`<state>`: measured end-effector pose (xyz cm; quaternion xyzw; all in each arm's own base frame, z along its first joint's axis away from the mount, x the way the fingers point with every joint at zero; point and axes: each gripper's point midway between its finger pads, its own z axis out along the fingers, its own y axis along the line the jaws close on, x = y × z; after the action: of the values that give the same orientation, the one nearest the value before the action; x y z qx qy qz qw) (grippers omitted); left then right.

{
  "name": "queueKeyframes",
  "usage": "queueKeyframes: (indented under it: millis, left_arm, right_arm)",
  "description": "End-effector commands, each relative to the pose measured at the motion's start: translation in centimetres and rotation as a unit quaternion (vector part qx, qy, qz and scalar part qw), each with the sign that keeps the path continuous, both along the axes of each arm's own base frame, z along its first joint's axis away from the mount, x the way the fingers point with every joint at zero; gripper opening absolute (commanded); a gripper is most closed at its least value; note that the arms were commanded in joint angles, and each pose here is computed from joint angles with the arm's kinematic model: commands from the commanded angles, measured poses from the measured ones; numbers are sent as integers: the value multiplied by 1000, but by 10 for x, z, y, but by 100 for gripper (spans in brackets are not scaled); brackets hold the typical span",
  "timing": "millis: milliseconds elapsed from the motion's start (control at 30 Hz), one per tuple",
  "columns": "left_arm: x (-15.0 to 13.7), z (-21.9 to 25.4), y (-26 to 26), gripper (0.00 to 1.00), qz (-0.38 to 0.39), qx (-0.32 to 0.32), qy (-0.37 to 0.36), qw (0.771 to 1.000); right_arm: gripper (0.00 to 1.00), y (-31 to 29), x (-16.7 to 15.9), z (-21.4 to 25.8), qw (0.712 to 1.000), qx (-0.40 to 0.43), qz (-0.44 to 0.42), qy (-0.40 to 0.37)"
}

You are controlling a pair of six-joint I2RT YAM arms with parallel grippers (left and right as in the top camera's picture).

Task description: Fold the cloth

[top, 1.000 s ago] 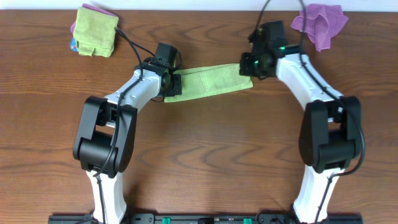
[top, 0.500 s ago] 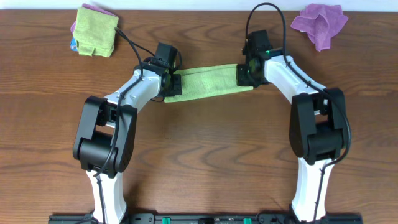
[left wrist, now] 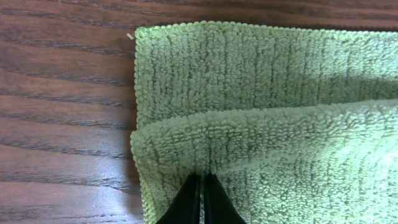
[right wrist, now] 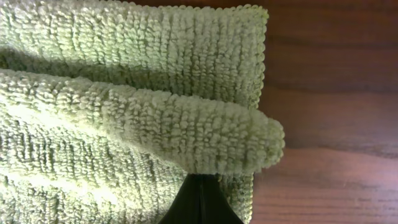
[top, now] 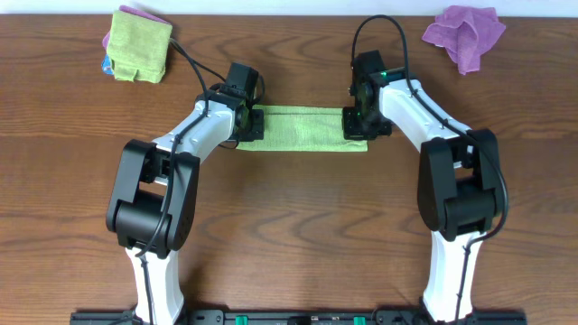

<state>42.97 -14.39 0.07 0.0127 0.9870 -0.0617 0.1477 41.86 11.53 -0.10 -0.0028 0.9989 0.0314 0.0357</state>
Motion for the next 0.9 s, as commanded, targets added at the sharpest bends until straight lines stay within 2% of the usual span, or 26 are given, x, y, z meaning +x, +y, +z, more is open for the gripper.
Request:
queueKeyframes:
  millis: [0,67,233,333,500,600,667,733,767,867]
  left_arm:
    - [-11,-21,10,6,-6,35,28,999]
    - [-12,-21,11,6,-6,36,30,999]
    - [-16,-22,12,6,-6,38,37,999]
    - [-16,-22,13,6,-5,42,37,998]
    - [-15,-22,15,6,-4,47,36,998]
    - [-16,-22,15,6,-4,47,37,998]
    - [-16,-22,15,6,-4,47,37,998]
    - [-15,-22,15,6,-4,47,35,998]
    - [-15,-22,15,6,-4,46,34,998]
    - [-13,-22,14,6,-3,45,31,998]
  right_arm:
    - [1,8,-11,2,1000,15,-2,17]
    - [3,10,-6,18,1000,23,1,0]
    - [71,10,5,72,997,38,2,-61]
    - [80,-1,5,95,995,57,-6,-76]
    - [86,-31,4,116,986,151,-4,-75]
    - [88,-57,9,121,966,240,-22,-88]
    - [96,-63,11,122,939,326,-32,-107]
    - [99,-57,11,123,908,400,-26,-126]
    - [99,-54,9,120,901,415,-24,-128]
    - [99,-47,-2,92,906,410,-35,-98]
